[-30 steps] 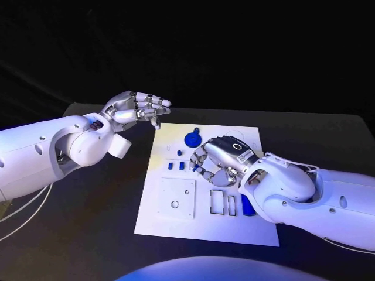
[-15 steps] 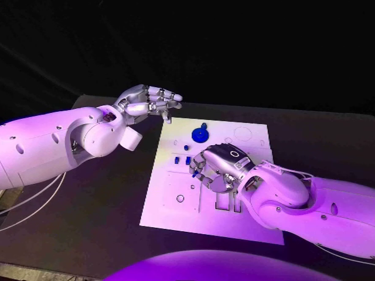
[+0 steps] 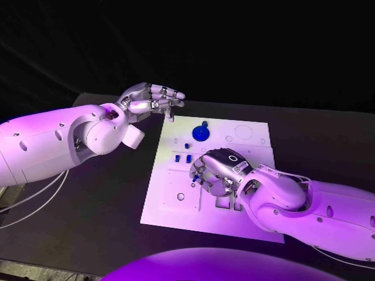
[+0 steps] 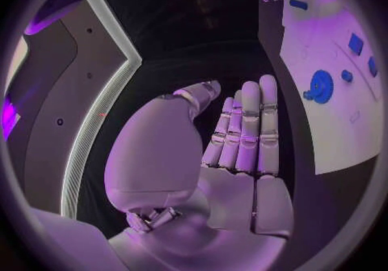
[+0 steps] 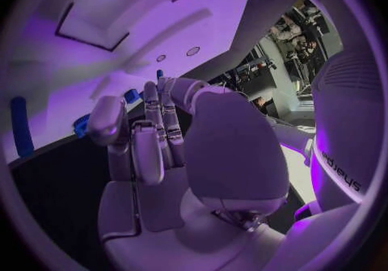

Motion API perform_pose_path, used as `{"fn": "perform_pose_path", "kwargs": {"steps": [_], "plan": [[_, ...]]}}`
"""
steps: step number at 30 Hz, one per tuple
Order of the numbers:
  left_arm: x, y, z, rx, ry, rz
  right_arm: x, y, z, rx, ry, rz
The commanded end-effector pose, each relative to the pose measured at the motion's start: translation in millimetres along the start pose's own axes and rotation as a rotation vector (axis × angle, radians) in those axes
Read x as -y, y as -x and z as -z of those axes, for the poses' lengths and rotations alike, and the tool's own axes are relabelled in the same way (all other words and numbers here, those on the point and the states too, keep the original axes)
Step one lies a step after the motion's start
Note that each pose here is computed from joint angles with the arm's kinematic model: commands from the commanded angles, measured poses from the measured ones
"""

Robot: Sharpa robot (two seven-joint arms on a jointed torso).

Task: Assemble the parts on the task board

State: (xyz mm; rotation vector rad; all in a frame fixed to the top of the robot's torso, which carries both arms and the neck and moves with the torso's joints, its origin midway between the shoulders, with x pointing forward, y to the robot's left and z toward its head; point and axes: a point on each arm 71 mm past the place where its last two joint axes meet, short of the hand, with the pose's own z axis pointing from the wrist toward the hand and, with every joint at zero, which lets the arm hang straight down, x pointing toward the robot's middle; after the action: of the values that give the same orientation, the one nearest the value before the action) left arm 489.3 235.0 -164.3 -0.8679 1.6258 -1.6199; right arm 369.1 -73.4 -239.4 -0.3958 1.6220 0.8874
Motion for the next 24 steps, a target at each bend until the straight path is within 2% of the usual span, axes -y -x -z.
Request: {"fn": "perform_pose_path", "kwargs": {"steps": [1, 24], "plan": [[0.3, -3.0, -1.0, -0.026, 0.001, 0.018, -1.6, -2.9, 0.3, -0.021, 0.011, 0.014], [-0.6, -2.8, 0.3, -0.039, 0.015, 0.020, -1.5, -9.7, -1.9, -0.051, 0.004, 0.020]]}}
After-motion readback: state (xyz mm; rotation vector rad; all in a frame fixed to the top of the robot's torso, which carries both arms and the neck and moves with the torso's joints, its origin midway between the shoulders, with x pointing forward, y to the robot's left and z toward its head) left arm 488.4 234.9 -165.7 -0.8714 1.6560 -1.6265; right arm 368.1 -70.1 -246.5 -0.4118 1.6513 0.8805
